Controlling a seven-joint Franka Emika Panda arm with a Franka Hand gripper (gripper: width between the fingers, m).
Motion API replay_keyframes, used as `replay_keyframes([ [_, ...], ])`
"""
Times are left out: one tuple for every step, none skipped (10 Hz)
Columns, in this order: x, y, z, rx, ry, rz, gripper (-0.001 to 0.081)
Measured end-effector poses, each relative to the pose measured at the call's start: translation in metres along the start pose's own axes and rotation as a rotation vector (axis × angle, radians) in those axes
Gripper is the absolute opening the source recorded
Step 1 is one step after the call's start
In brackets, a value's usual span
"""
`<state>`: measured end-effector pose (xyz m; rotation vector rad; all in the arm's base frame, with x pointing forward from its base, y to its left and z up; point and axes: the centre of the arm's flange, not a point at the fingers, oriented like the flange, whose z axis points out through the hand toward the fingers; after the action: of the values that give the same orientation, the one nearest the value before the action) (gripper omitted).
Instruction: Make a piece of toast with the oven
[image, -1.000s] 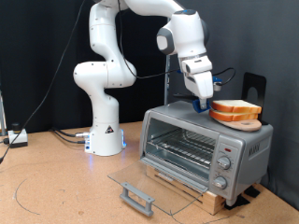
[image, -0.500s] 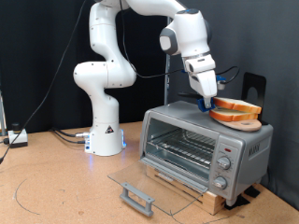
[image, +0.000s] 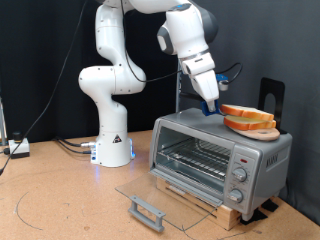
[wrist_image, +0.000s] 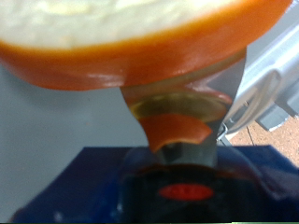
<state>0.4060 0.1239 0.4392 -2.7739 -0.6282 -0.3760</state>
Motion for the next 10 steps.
replay_keyframes([
  [-0.002, 0.006, -0.004, 0.003, 0.004, 0.007, 0.0404],
  [-0.003, 0.011, -0.008, 0.005, 0.008, 0.011, 0.0404],
  [-0.004, 0.014, -0.011, 0.008, 0.011, 0.009, 0.0404],
  [-0.005, 0.016, -0.012, 0.009, 0.006, 0.004, 0.0404],
  [-0.006, 0.016, -0.011, 0.008, -0.011, -0.005, 0.0404],
  [-0.008, 0.016, -0.01, 0.004, -0.035, -0.018, 0.0404],
  [-0.01, 0.016, -0.008, -0.005, -0.057, -0.032, 0.0404],
  [-0.011, 0.014, -0.004, -0.019, -0.081, -0.049, 0.0404],
  [-0.011, 0.01, 0.002, -0.034, -0.105, -0.06, 0.0404],
  [-0.011, 0.005, 0.008, -0.043, -0.125, -0.062, 0.0404],
])
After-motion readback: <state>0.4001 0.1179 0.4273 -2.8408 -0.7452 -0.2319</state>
